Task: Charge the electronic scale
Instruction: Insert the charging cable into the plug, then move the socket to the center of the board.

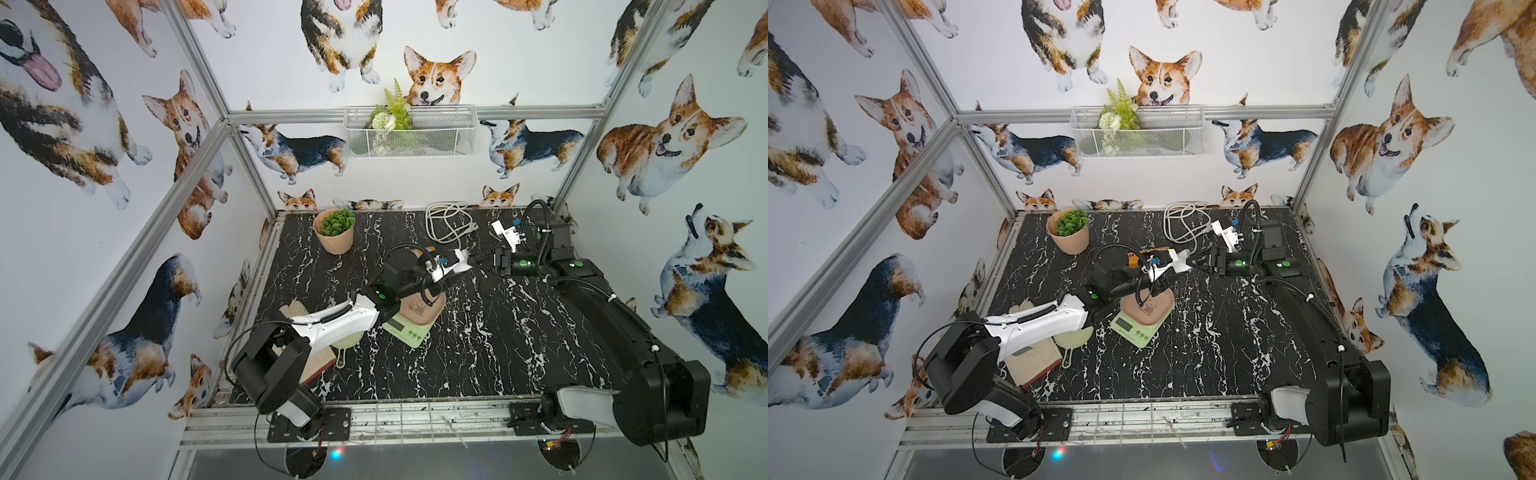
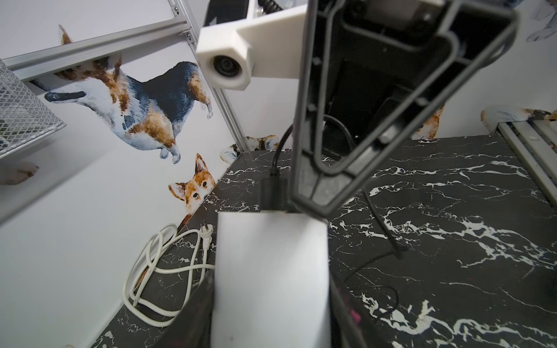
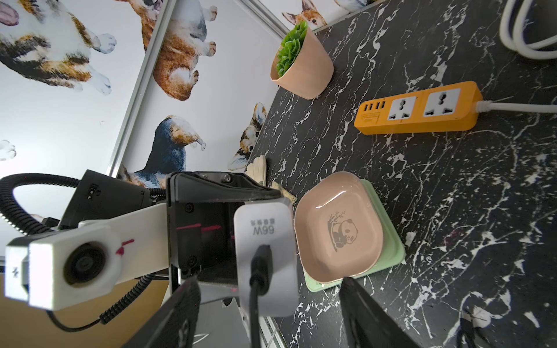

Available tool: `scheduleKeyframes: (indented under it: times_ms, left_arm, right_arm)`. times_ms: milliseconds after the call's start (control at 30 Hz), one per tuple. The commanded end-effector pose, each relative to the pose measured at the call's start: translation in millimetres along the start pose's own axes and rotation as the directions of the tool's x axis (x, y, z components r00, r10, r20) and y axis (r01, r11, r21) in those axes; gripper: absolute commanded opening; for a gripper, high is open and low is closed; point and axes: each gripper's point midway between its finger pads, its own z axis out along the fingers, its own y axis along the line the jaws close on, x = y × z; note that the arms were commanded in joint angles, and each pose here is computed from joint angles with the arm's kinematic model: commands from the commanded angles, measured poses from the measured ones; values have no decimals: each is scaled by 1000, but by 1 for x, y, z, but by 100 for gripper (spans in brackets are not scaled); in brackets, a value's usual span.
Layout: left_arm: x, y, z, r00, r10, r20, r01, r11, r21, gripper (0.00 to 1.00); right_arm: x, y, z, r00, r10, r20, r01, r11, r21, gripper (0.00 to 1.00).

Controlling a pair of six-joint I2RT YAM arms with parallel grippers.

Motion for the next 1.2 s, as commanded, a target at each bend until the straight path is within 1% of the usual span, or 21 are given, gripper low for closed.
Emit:
scheduleKeyframes:
  times_ms: [0,167,267,300,367,500,633,700,733,767,800,900,933,1000,1033,1067,1133,1167]
  left_arm:
    - [-15,3,0,998,33,62,-33,999,-5,0]
    - [-15,2,2,998,25,64,-25,1000,2,0]
    - [-16,1,1,997,23,67,-24,1000,10,0]
    - [-16,1,2,998,23,65,-24,1000,14,0]
    - [-16,0,2,998,20,62,-22,1000,22,0]
    - [-14,-1,3,998,18,55,-19,999,28,0]
    - [-12,-1,4,999,17,47,-18,1000,23,0]
    - [-11,0,4,999,13,43,-14,1000,18,0]
    - [-9,1,3,999,9,38,-10,1000,12,2]
    - [-9,3,3,999,2,36,-2,1000,4,10]
    - [-8,4,2,999,-4,36,4,1000,-2,22]
    - [-6,11,-4,999,-36,24,36,999,-26,52]
    - [-5,16,-7,998,-53,16,54,998,-45,58]
    - [5,34,-16,991,-131,-6,130,987,-93,65]
    - [10,45,-20,984,-180,-14,177,977,-118,66]
    - [20,60,-25,968,-250,-29,242,957,-160,67]
    - [42,92,-34,915,-398,-64,369,891,-265,67]
    - [57,108,-38,875,-478,-82,427,840,-334,67]
  right_arm:
    - [1,5,1,1000,-7,-11,7,999,-37,76]
    - [-5,8,4,1000,-12,2,12,998,-68,74]
    - [-8,7,7,1000,-11,-1,10,998,-68,68]
    - [-8,5,8,1000,-6,-5,5,998,-68,66]
    - [-8,6,11,1000,-3,-16,2,997,-78,57]
    - [-8,3,16,999,1,-32,-4,997,-82,48]
    - [-8,2,17,999,3,-37,-6,996,-84,32]
    - [-9,4,17,999,-5,-31,2,997,-83,21]
    - [-10,5,16,1000,-8,-29,5,997,-81,16]
    - [-11,5,16,1000,-11,-25,9,997,-78,12]
    - [-13,3,16,1000,-8,-22,6,998,-69,9]
    - [-17,-2,18,1000,-2,-17,1,999,-43,5]
    - [-20,-5,19,1000,-2,-13,1,999,-33,5]
    - [-25,-10,21,1000,-2,-7,2,1000,-4,4]
    - [-28,-14,21,1000,-2,-5,2,1000,15,4]
    - [-31,-20,22,1000,-5,0,5,999,48,4]
    - [-36,-33,23,1000,-2,4,1,993,115,3]
    - [-39,-39,23,1000,0,7,-1,990,144,2]
